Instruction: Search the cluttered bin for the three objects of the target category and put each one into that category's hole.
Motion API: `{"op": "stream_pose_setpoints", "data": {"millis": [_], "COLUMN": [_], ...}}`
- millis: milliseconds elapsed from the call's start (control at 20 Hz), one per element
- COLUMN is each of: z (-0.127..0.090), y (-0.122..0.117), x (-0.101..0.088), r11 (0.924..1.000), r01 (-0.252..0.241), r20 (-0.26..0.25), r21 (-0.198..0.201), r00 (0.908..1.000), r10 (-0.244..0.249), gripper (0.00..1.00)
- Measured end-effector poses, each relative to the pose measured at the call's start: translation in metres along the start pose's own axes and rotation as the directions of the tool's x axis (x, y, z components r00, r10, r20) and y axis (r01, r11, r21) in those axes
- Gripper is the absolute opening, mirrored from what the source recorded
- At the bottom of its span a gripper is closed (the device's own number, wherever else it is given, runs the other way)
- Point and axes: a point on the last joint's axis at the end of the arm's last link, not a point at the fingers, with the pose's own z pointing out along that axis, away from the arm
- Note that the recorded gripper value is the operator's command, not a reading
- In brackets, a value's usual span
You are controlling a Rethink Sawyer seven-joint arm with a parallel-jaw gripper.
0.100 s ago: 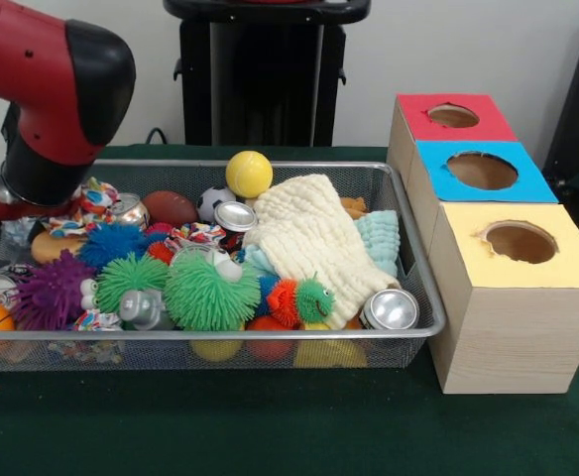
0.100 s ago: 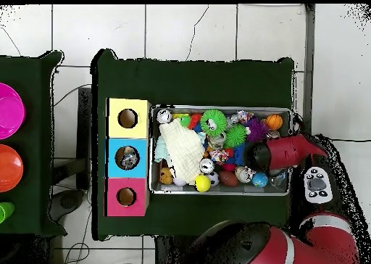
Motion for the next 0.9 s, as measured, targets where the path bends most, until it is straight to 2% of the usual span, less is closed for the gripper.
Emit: {"op": "stream_pose_setpoints", "data": {"millis": [250,350,650,700,900], "z": [0.000,0.001,0.003,0.004,0.005], "y": [-0.010,-0.013,-0.022,-0.025,-0.028], "x": [-0.012,-0.015,-0.027,-0.031,-0.033], "r11": [0.9953,0.9931,0.9811,0.9763,0.9704], "r01": [-0.064,-0.078,-0.133,-0.150,-0.170], "r20": [-0.098,-0.123,-0.225,-0.250,-0.273], "r21": [-0.073,-0.088,-0.140,-0.155,-0.172], "r00": [0.9935,0.9901,0.9694,0.9622,0.9548], "r10": [0.057,0.067,0.099,0.108,0.119], "gripper": [1.00,1.00,1.00,1.00,1.00]}}
